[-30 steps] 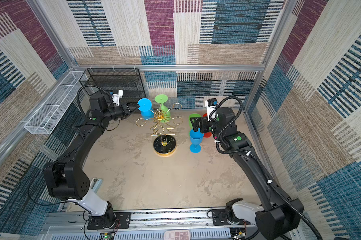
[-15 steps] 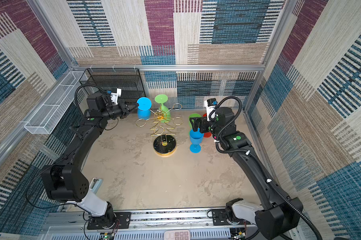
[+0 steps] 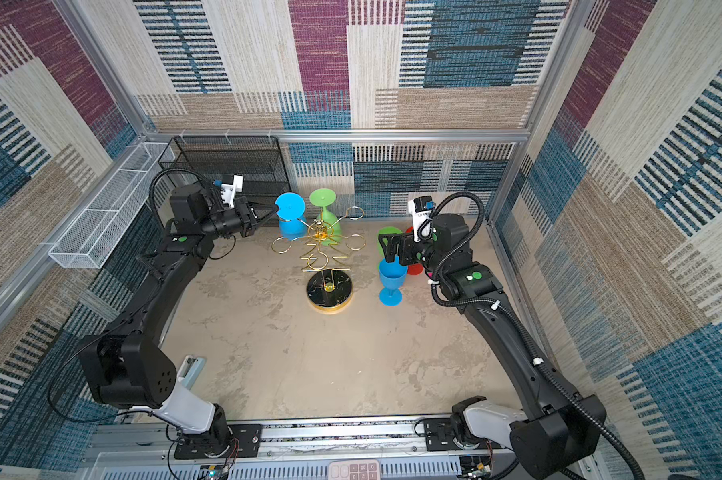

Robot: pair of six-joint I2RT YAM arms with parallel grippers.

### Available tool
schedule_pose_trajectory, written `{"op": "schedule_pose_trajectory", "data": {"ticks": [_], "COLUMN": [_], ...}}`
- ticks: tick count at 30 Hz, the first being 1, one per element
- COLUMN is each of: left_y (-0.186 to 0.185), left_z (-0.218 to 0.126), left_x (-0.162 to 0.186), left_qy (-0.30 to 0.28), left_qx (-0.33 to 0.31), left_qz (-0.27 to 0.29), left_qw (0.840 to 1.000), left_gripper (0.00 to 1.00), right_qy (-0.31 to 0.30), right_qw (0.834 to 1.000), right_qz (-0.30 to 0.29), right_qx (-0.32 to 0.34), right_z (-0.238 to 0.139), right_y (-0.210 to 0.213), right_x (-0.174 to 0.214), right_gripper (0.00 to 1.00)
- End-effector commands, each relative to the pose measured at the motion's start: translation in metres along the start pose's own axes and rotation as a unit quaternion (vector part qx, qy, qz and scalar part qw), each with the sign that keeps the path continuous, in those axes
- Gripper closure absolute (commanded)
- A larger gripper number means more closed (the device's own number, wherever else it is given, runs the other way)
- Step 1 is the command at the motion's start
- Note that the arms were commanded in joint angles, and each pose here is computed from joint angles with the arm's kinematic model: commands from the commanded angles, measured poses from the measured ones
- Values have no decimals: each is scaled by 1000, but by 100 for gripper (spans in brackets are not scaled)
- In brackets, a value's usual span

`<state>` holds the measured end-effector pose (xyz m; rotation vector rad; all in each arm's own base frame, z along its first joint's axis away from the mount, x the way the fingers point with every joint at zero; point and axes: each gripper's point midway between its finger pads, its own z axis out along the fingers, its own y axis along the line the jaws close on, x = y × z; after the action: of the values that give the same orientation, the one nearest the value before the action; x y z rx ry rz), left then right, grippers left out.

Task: Take the wine glass off the wine glass rack
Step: 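Slide the blue glass off the hook with the left gripper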

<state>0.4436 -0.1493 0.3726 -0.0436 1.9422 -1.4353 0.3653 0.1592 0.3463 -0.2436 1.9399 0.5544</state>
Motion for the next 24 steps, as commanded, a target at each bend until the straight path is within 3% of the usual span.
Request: {"op": "schedule_pose_trajectory", "data": {"ticks": [1, 24], "left_y": [-6, -7], "left_z": [-2, 16], "left_x": [1, 15], "left_qy": [0, 24], "left_qx": [9, 12], "left_qz": [12, 12], "left_qw": [1000, 1000], "left_gripper": [100, 100], "right_qy": [-12, -12], "right_qw": [1000, 1000], "right_qz": [0, 2], "right_qx": [-8, -4], "right_z": [0, -3], "right_y": [3, 1], "right_x": [-5, -1], "right_gripper": [1, 1]}}
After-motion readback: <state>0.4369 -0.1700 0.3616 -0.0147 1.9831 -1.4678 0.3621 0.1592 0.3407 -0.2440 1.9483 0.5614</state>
